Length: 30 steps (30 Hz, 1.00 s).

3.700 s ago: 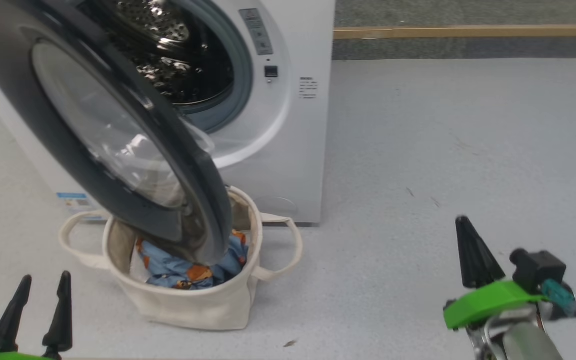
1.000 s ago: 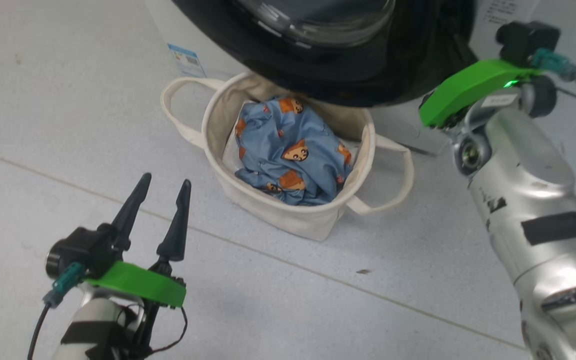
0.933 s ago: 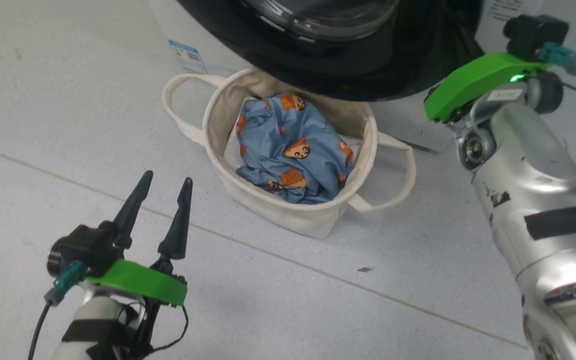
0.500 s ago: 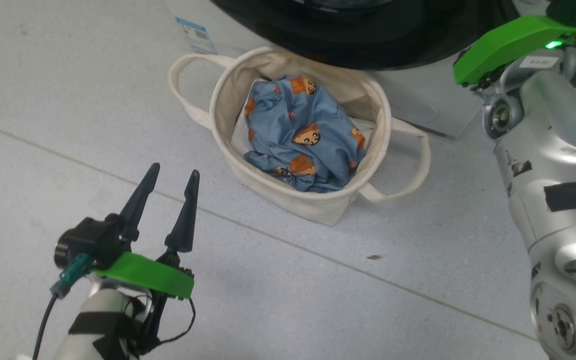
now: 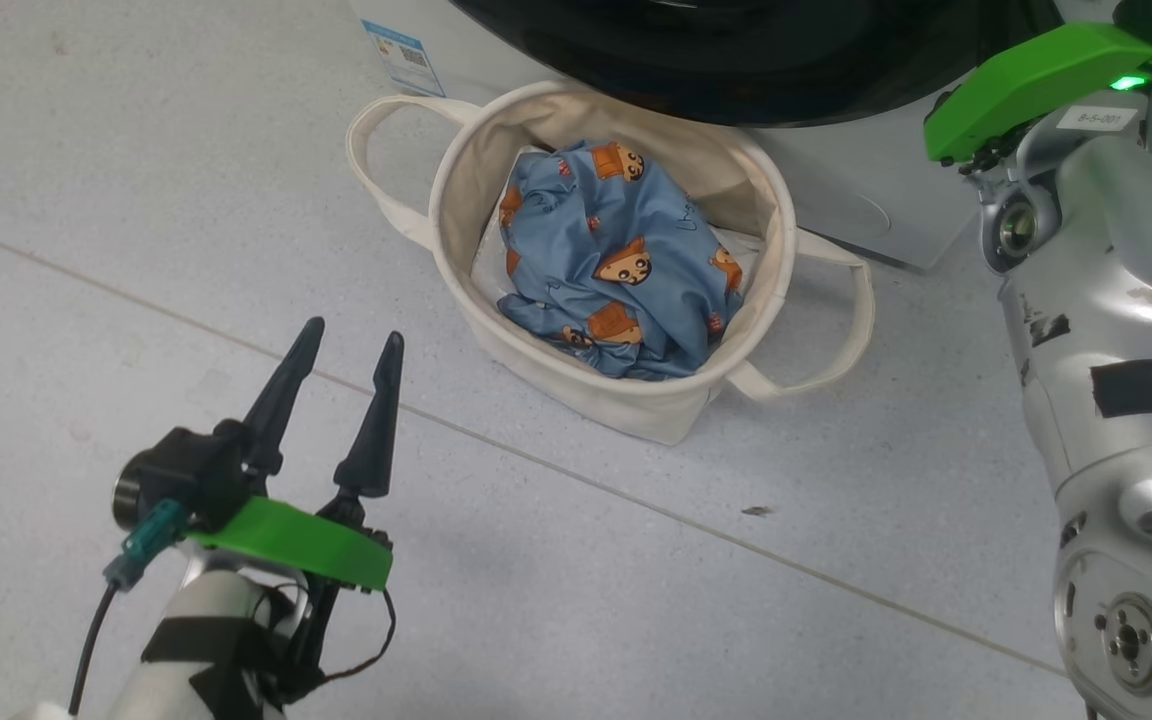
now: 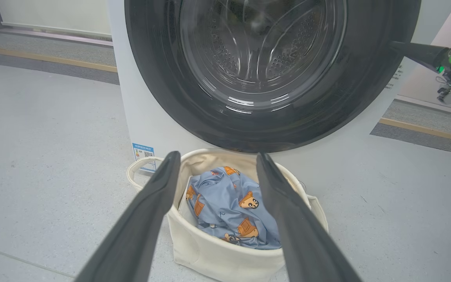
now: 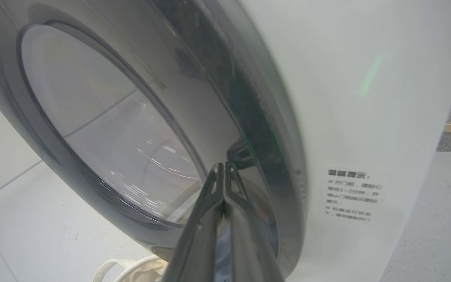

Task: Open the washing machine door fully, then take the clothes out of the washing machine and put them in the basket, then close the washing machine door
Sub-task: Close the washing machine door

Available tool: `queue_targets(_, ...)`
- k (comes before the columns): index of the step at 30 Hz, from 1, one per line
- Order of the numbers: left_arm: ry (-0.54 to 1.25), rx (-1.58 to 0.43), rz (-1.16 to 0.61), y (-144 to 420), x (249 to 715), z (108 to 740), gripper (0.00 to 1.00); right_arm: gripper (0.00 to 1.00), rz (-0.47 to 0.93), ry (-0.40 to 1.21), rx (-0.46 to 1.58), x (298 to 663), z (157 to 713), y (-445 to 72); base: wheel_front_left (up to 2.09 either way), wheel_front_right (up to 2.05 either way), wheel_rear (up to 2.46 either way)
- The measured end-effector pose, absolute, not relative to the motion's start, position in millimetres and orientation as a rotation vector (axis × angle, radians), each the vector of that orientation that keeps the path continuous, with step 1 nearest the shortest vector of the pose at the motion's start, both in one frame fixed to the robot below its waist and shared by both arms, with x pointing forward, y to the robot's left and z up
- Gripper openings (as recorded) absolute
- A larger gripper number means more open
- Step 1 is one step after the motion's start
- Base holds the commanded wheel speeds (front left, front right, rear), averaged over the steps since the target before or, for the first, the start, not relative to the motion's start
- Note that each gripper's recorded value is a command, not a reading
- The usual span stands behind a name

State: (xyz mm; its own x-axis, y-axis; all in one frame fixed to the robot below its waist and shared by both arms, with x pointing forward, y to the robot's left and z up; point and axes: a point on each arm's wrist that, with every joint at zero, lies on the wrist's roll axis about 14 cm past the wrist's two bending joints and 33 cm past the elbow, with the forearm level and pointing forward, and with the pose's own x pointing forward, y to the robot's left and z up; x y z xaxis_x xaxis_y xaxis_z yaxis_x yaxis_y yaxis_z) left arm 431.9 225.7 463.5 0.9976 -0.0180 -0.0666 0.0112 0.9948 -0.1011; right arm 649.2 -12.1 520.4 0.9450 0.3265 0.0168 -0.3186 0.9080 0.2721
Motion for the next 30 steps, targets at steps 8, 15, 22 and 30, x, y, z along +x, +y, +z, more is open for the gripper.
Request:
queue_targets(8, 0.041, -0.108, -0.012, 228, 430, 474, 1.00, 1.00, 0.367, 0.030, 0.261, 639, 530, -4, 0.00, 0.00, 0.00)
queue_targets(15, -0.014, -0.090, 0.042, 263, 416, 501, 1.00, 1.00, 0.434, -0.059, 0.279, 597, 568, -1, 0.00, 0.00, 0.00)
queue_targets(22, -0.056, -0.046, 0.041, 287, 411, 525, 1.00, 1.00, 0.400, -0.120, 0.250, 554, 582, -35, 0.00, 0.00, 0.00)
queue_targets(30, -0.121, -0.097, 0.009, 287, 430, 552, 1.00, 1.00, 0.282, -0.188, 0.233, 512, 592, -98, 0.00, 0.00, 0.00)
